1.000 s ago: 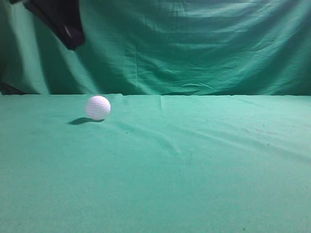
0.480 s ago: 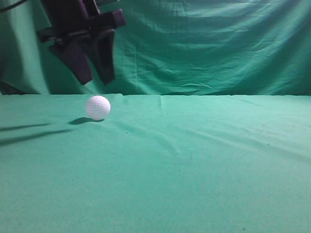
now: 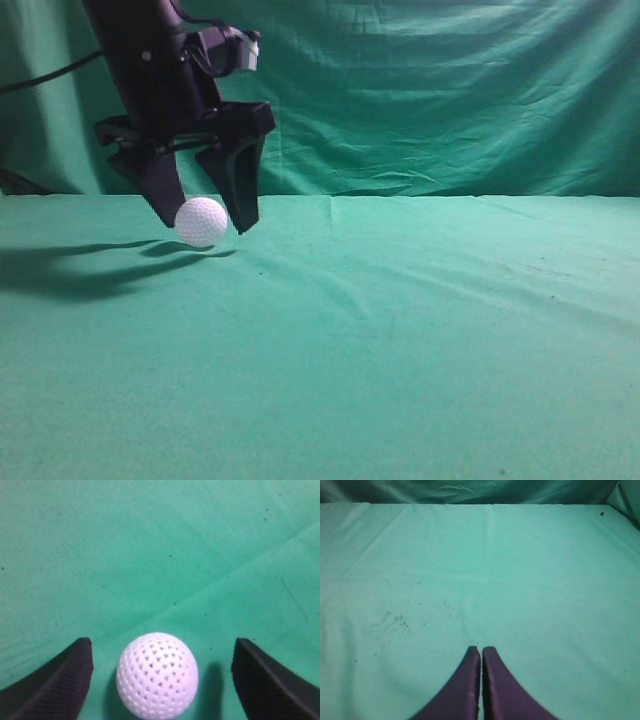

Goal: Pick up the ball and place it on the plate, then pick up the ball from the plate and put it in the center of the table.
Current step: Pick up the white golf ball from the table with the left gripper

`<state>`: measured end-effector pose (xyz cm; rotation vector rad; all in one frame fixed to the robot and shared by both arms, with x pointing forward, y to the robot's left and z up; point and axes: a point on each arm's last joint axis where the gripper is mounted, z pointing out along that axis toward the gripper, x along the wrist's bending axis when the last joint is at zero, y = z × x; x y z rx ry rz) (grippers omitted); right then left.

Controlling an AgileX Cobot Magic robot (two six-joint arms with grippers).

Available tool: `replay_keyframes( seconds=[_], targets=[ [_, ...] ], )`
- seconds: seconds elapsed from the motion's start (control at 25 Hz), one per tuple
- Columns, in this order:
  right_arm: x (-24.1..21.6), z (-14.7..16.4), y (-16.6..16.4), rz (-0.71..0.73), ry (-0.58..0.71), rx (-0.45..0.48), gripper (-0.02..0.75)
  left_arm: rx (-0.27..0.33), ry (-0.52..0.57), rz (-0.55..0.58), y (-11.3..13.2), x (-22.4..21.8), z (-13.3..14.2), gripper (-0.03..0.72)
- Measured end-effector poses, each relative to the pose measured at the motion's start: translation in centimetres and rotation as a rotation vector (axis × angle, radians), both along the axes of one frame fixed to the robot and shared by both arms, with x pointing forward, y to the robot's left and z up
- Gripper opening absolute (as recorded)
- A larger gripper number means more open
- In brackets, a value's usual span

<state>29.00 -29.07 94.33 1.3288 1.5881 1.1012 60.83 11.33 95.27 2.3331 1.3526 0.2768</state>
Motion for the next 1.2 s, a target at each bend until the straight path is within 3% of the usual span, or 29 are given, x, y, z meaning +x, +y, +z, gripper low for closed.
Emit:
replay_keyframes(
  seconds=[0.12, 0.16, 0.36, 0.56, 0.8, 1.0, 1.2],
  targets=[
    [0.0, 0.0, 0.0, 0.000, 0.000, 0.000, 0.000, 0.007, 0.011, -0.001, -0.2, 0.4, -0.8, 0.571],
    [0.0, 0.0, 0.0, 0.000, 0.000, 0.000, 0.000, 0.010, 0.012, -0.002, -0.2, 0.5, -0.9, 0.530],
    [0.0, 0.0, 0.0, 0.000, 0.000, 0.000, 0.000, 0.030, 0.001, -0.015, -0.2, 0.7, -1.0, 0.545],
    [0.0, 0.0, 0.0, 0.000, 0.000, 0.000, 0.000, 0.071, -0.015, -0.042, 0.1, 0.8, -1.1, 0.308],
    [0.0, 0.0, 0.0, 0.000, 0.000, 0.000, 0.000, 0.099, 0.026, -0.053, 0.2, 0.7, -0.7, 0.316],
    [0.0, 0.0, 0.0, 0.000, 0.000, 0.000, 0.000, 0.112, 0.115, -0.022, 0.0, 0.8, 2.3, 0.316],
    [0.0, 0.0, 0.0, 0.000, 0.000, 0.000, 0.000, 0.056, 0.034, 0.009, 0.8, -0.8, 8.2, 0.316]
  ],
)
